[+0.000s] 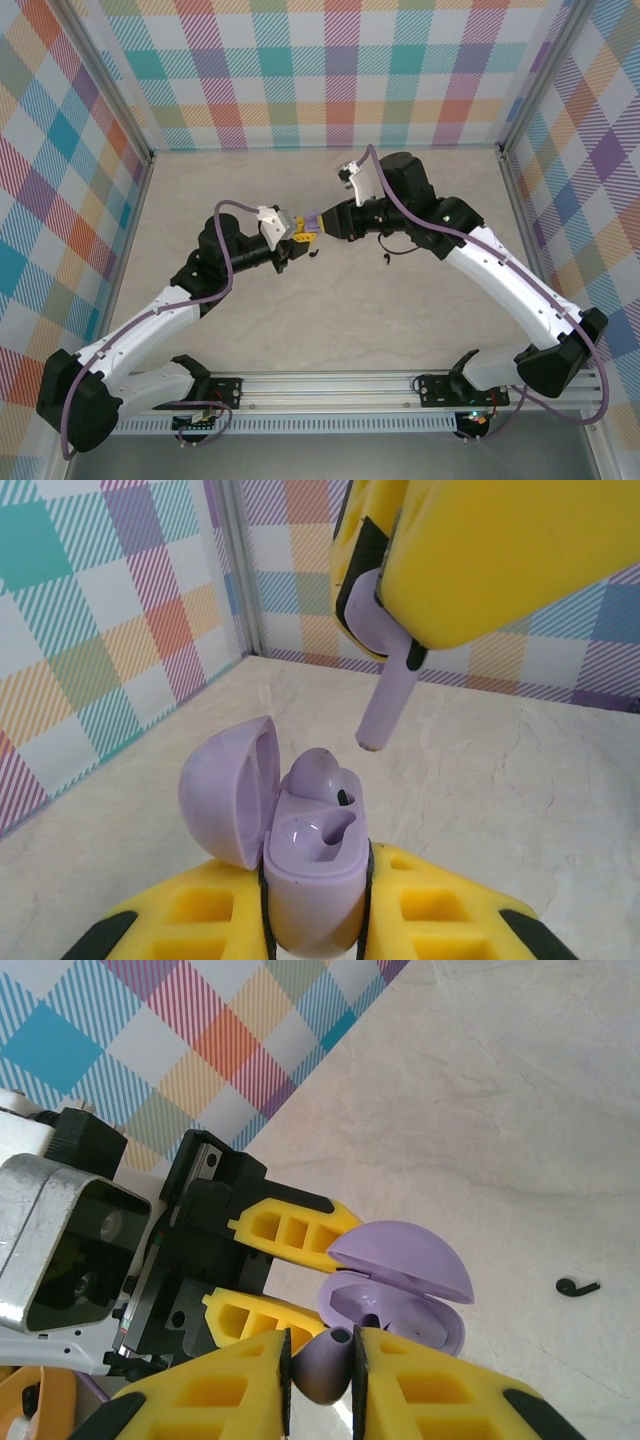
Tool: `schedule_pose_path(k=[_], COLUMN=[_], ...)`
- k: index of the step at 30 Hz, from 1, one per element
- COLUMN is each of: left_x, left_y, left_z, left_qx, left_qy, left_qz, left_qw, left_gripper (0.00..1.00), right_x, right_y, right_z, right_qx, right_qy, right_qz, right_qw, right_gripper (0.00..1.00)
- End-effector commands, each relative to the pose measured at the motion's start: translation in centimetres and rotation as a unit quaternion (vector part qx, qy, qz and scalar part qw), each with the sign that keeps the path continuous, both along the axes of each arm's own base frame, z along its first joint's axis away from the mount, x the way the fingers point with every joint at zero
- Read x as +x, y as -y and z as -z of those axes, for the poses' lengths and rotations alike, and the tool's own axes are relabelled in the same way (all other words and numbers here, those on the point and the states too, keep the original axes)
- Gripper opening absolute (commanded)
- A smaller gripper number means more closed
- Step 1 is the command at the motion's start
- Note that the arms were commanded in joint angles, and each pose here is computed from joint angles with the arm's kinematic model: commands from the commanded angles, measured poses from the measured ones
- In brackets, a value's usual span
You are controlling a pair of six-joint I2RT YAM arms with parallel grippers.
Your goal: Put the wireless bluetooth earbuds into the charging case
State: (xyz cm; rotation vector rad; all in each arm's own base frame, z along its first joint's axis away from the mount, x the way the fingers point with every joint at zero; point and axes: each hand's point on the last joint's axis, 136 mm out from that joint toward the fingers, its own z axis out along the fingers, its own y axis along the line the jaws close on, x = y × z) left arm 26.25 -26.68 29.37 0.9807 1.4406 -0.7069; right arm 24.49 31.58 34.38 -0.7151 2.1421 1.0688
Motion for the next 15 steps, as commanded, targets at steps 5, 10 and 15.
schedule_pose_path(k=[5, 10, 15], left_x=[-1.5, -1.8, -1.9], left_y=[0.3, 0.3, 0.2], left_z=[-2.2, -2.6, -2.8], left_qx=[-0.01, -0.013, -0.017], left_qy=[0.038, 0.038, 0.038], left_qz=[0.029, 0.033, 0.033], left_qw=[0.999, 0.999, 0.999], left_gripper=[0.1, 0.1, 0.1], right_x=[-0.4, -0.3, -0.2], right_y=[-0.1, -0.3, -0.6], right_z=[-1.3, -1.2, -0.8], right_qx=[0.005, 0.005, 0.003], right_qy=[0.011, 0.01, 0.002], right_qz=[-0.013, -0.014, -0.02], right_qw=[1.0, 1.0, 1.0], right_gripper=[0.24, 0.24, 0.24])
